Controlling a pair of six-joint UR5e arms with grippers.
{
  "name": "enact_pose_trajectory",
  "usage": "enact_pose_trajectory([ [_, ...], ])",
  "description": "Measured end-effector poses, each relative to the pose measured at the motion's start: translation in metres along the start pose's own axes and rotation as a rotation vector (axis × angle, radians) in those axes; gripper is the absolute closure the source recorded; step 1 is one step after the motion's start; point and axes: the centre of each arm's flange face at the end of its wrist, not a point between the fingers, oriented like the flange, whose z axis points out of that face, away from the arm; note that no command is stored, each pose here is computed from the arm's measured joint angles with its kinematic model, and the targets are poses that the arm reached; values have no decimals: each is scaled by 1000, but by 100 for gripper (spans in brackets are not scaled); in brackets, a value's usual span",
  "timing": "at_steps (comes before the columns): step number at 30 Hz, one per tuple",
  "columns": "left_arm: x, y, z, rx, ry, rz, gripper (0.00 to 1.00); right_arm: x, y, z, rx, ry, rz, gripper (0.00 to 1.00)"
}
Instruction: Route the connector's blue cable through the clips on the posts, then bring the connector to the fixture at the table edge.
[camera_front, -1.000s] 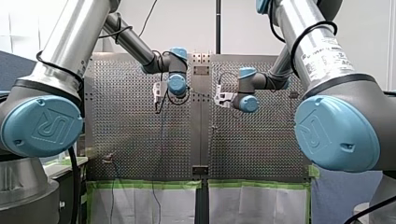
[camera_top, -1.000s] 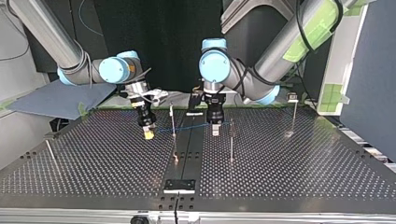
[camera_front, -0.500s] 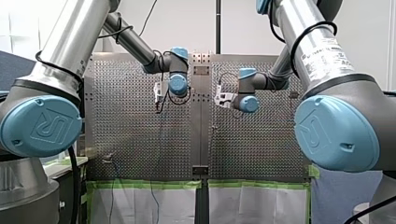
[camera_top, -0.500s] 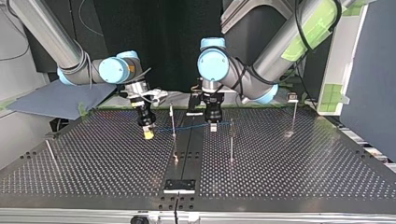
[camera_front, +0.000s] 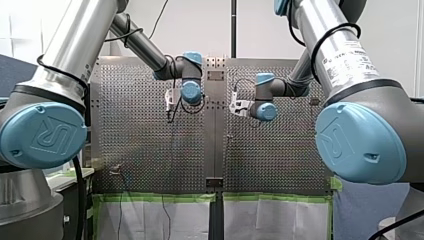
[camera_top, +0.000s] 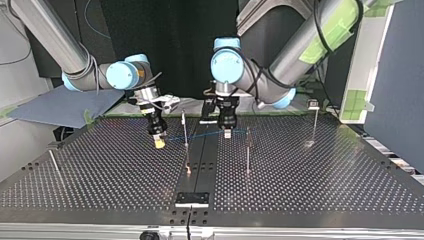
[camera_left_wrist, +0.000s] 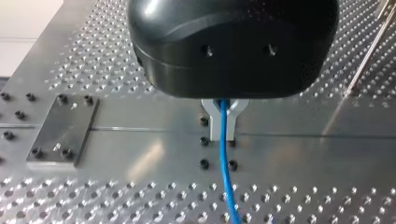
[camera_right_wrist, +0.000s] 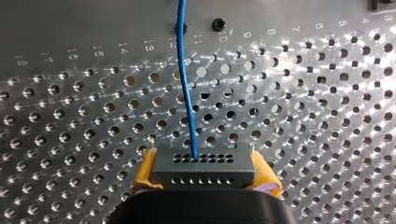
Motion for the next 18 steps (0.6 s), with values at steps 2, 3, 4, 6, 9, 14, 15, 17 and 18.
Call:
enact_pose_trajectory([
  [2,5,-2,-3,10,-1,1,100,-1,0,-1,-1,-11,0,100],
  [3,7,-3,-5,13,-1,1,100,-2,0,-2,-2,-17,0,100],
  [4,9,-4,-7,18,-2,1,100,-3,0,-3,-3,-26,-2,100],
  [6,14,-5,-9,24,1,3,100,-5,0,-5,-8,-40,-8,100],
  [9,26,-8,-10,32,16,13,100,-11,1,-10,-23,-69,-16,100],
  [14,49,-16,-10,45,41,27,100,-21,6,-19,-55,-100,-20,100],
  [15,53,-17,-10,47,44,27,100,-23,7,-21,-60,-105,-21,100],
  [17,60,-20,-10,51,48,28,100,-28,9,-25,-73,-115,-23,100],
  [18,61,-20,-10,51,49,28,100,-30,10,-27,-78,-118,-24,100],
])
